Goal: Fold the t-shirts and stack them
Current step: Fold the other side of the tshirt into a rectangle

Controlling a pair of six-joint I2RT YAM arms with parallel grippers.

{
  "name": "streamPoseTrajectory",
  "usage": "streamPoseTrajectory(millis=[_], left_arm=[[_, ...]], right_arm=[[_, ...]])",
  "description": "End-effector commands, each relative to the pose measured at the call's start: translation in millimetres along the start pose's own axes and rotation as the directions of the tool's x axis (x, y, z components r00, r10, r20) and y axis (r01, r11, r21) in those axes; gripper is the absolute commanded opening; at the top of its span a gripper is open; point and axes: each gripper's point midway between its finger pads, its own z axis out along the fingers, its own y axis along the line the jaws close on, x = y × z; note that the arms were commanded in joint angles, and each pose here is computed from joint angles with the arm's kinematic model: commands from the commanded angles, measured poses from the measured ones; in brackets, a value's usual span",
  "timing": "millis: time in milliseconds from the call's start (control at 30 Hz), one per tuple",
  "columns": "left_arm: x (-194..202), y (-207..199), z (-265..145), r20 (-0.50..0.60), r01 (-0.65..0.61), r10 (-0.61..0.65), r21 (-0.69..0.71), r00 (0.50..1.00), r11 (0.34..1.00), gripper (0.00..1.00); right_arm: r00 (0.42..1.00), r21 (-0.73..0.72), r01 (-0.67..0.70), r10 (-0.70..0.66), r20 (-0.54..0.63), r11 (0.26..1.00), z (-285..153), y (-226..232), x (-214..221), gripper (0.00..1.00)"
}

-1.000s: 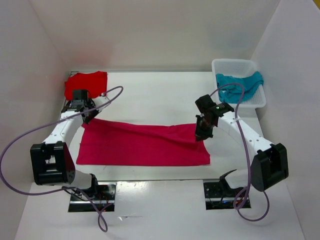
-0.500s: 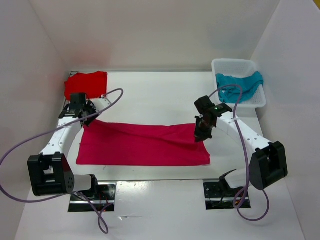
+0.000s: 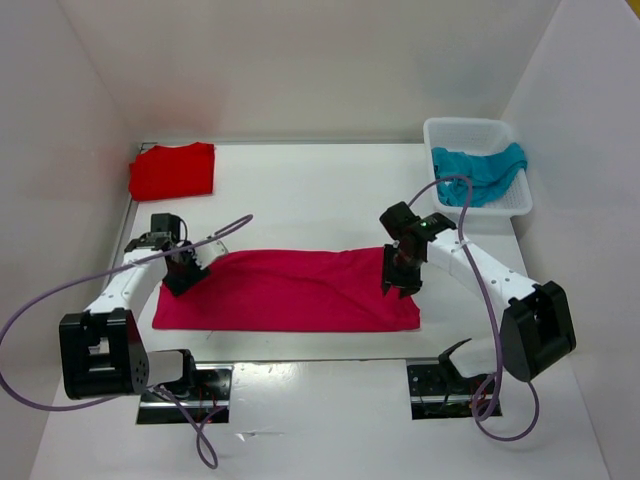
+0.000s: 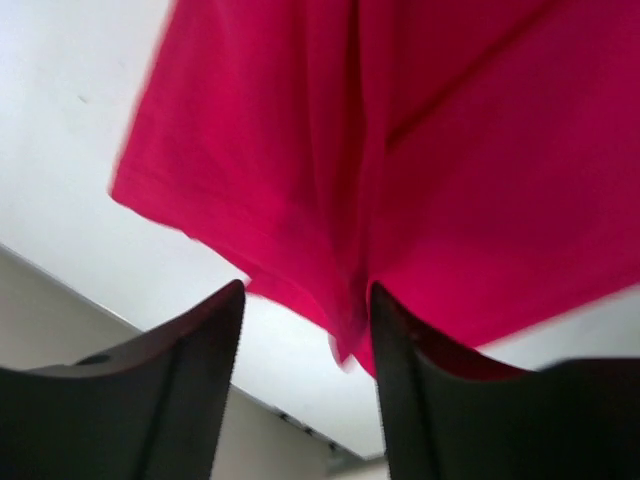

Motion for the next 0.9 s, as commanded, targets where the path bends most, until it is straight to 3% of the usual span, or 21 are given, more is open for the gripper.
streamPoseTrajectory(millis=[0,67,233,300,500,700,867], left_arm=[[1,-6,-28,0.004,-0.048,0.047,0.06,0.999,0.997,0.62],[2,-12,-36,-0.002,-0.071,0.071,0.098,0.997,0.993,0.65],[10,8,-25,-0.055,-0.085,0.085,-0.005,0.995,0.996,0.69],[14,4,-19,-0.069,-0.099,0.101,0.023,0.993,0.995,0.7],[11,-42,-20,-0.041,-0.083,0.101,0.316,0.994,0.945,0.76],[-5,-54,-13,-0.061,-0.113,0.138,0.306,0.989,0.945,0.86],[9,-32,10,-0.181,-0.105,0.133,0.154,0.975,0.983,0.84]], right_arm=[[1.0,0.036,0.019,-0.018,-0.014,0.999,-4,-5,4,0.49],[0.999,0.008,0.031,-0.031,0.005,0.999,-11,1,0,0.5],[0.998,-0.032,0.051,-0.05,0.026,0.998,-6,13,-11,0.55],[0.997,-0.053,0.063,-0.061,0.037,0.997,-7,23,-17,0.56],[0.996,-0.063,0.084,-0.081,0.046,0.994,1,32,-21,0.56],[0.996,-0.046,0.082,-0.081,0.037,0.996,7,30,-21,0.58],[0.996,-0.046,0.082,-0.081,0.037,0.996,16,32,-24,0.61]])
